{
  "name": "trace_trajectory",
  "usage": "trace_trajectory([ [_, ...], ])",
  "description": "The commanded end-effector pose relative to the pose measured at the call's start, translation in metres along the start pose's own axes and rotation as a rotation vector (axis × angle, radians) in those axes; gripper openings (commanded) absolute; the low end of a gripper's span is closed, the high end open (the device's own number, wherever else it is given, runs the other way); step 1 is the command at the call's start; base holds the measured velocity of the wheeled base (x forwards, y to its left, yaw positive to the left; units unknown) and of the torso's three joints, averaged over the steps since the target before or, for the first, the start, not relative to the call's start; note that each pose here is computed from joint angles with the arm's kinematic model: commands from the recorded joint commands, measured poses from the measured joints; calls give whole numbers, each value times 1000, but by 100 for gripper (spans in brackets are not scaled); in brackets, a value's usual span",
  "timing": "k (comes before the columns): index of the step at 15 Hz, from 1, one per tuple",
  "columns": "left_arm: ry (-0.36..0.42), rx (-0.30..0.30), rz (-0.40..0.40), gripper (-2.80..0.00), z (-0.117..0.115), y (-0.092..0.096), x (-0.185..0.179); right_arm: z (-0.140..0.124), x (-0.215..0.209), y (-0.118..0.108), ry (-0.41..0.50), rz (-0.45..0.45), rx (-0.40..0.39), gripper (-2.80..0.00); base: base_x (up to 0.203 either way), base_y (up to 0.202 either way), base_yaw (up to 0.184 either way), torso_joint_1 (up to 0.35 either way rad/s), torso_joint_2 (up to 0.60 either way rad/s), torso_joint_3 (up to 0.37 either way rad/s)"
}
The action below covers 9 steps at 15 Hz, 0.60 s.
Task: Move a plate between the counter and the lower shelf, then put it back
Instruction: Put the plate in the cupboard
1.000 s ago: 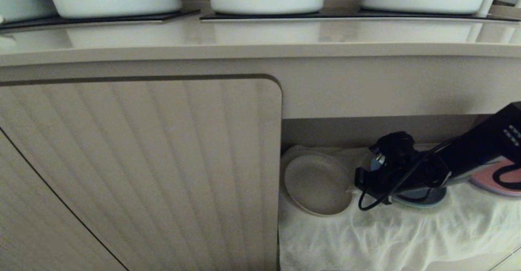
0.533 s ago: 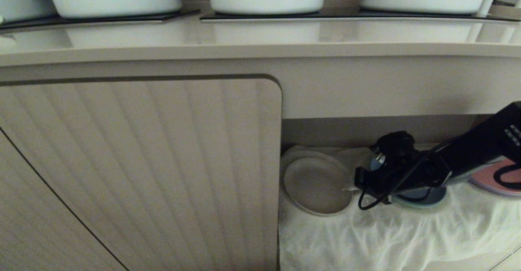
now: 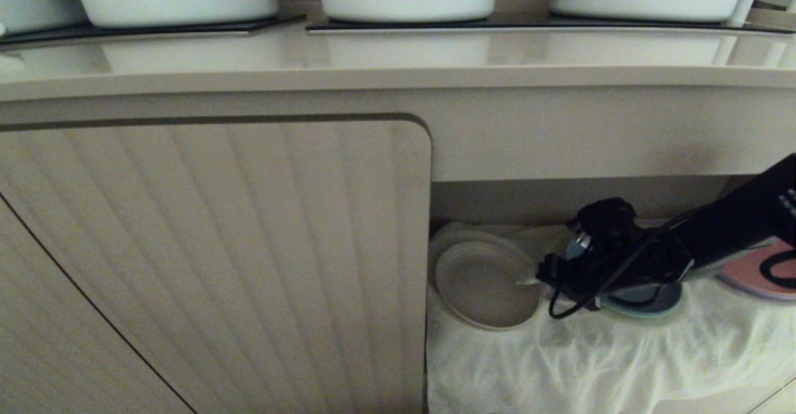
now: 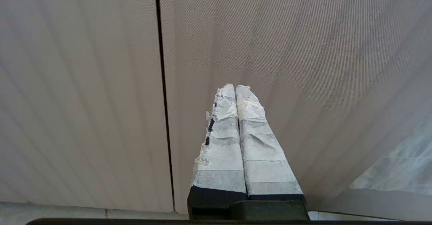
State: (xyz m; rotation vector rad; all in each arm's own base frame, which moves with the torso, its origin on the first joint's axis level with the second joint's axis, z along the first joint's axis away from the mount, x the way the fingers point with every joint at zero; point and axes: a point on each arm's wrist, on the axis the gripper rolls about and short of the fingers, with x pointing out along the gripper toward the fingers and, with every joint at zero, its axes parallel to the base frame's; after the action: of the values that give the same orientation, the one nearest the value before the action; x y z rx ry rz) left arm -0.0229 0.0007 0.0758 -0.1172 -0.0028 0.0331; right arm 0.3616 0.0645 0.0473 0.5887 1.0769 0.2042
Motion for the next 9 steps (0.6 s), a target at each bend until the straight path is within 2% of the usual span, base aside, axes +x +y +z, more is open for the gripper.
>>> trace_trajectory([
  [1, 1, -1, 1, -280, 0, 0, 0, -2, -6, 0, 5, 1, 6, 0, 0, 0, 0, 0, 0, 0],
  [9, 1, -1, 1, -280, 0, 0, 0, -32, -41, -4, 34, -27, 16, 0, 0, 0, 0, 0, 0, 0],
])
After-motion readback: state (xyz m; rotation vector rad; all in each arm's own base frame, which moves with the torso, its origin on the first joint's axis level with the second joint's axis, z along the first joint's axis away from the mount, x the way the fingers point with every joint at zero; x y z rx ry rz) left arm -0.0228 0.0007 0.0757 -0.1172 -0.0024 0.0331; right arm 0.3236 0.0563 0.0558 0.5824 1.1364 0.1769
